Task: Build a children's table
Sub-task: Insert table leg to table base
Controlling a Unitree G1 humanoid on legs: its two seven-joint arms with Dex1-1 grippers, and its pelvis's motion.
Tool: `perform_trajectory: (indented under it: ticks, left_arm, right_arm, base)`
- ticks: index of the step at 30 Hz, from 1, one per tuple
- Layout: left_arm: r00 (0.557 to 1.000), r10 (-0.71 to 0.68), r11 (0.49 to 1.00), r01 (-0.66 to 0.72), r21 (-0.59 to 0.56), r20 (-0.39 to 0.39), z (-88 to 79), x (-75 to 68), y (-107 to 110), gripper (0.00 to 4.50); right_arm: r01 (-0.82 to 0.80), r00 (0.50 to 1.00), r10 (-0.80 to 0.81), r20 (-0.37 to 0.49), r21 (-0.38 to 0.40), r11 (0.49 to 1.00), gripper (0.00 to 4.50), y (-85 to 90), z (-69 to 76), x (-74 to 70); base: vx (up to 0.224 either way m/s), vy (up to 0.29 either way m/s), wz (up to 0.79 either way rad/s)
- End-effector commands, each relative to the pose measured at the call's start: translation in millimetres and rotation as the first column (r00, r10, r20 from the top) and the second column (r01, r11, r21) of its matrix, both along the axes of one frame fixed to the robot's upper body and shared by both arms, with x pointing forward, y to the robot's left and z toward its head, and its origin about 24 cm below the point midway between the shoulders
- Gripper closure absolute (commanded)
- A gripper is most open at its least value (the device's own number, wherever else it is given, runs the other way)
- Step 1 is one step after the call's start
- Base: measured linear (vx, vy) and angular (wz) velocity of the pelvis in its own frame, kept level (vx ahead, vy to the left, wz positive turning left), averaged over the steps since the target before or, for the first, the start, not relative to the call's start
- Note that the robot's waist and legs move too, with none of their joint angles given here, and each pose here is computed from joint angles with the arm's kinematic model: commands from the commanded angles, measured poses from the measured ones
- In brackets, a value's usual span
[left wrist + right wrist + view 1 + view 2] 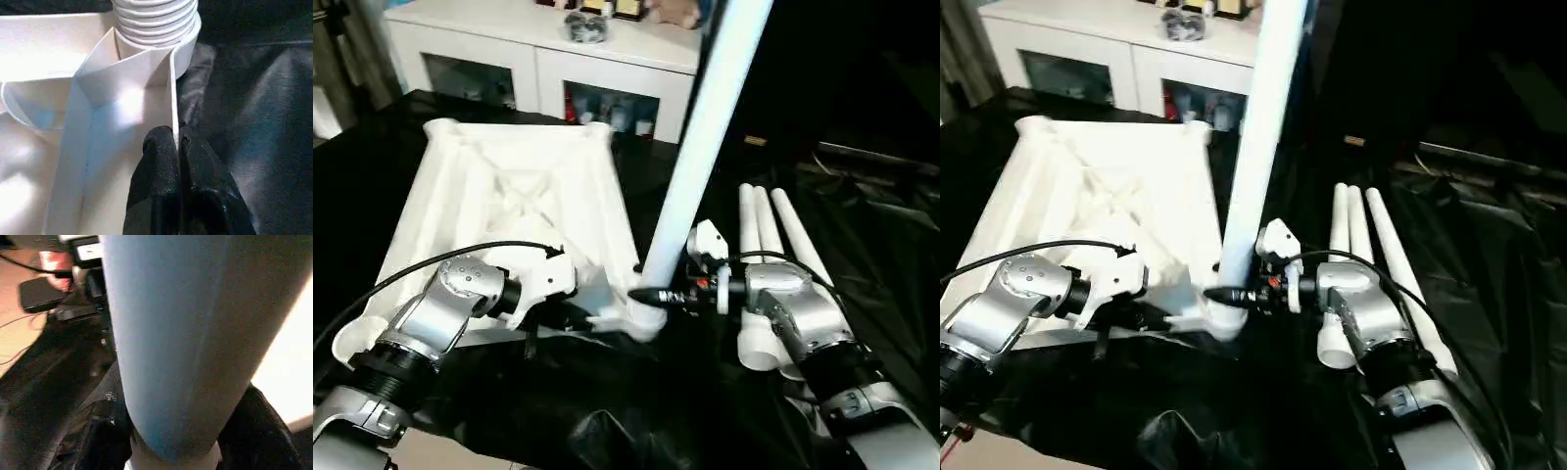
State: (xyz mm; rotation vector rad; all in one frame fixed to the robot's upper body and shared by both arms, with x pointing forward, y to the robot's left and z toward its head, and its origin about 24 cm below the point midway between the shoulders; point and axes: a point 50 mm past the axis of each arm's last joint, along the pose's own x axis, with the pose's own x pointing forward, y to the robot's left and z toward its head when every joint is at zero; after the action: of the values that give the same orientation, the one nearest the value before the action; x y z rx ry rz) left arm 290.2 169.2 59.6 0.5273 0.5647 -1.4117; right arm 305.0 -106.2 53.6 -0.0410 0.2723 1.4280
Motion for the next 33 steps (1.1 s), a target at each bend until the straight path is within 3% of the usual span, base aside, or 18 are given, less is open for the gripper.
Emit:
perform_trajectory:
  ticks: [1,8,11,16,18,26,29,33]
  left_arm:
    - [0.995,-0.097,0.995,0.098,-0.026,0.030,8.3,-0.7,-17.1,4.50]
    - [0.998,0.001,0.999,0.001,-0.045,0.059,10.3,9.1,-20.0,4.50]
    - [0.989,0.113,0.992,-0.107,-0.065,0.092,10.8,19.4,-26.8,4.50]
    - [0.981,0.160,0.985,-0.152,-0.079,0.106,11.7,23.9,-32.8,4.50]
    - [0.976,0.180,0.982,-0.172,-0.073,0.121,10.5,25.7,-33.6,4.50]
    - [0.978,0.121,0.990,-0.106,-0.093,0.168,11.4,16.4,-29.5,4.50]
    - [0.983,0.085,0.993,-0.070,-0.091,0.165,12.0,10.9,-26.1,4.50]
    - [0.984,0.112,0.982,-0.088,-0.170,0.139,20.4,9.1,-22.5,4.50]
  right_arm:
    - [-0.058,0.987,0.043,-0.155,-0.092,0.994,2.62,1.4,-33.8,-18.7]
    - [0.147,0.983,-0.158,-0.092,-0.117,0.982,2.62,3.0,-40.7,-6.0]
    - [0.342,0.934,-0.350,-0.064,-0.112,0.933,2.62,3.8,-43.9,6.0]
    - [0.443,0.890,-0.449,-0.078,-0.085,0.892,2.62,7.1,-43.7,12.4]
    - [0.476,0.873,-0.474,-0.110,-0.017,0.879,2.62,11.8,-40.0,13.6]
    - [0.534,0.845,-0.520,-0.130,0.121,0.837,2.62,7.7,-24.2,20.9]
    - [0.539,0.842,-0.523,-0.133,0.165,0.826,2.62,5.2,-16.7,23.3]
    - [0.541,0.841,-0.526,-0.128,0.238,0.807,2.62,-0.8,-2.6,26.5]
  base:
    - [0.000,0.000,0.00]
    - [0.000,0.000,0.00]
    - [0.000,0.000,0.00]
    - [0.000,0.000,0.00]
    - [0.000,0.000,0.00]
    - [0.000,0.000,0.00]
    - [0.000,0.000,0.00]
    - [0.000,0.000,0.00]
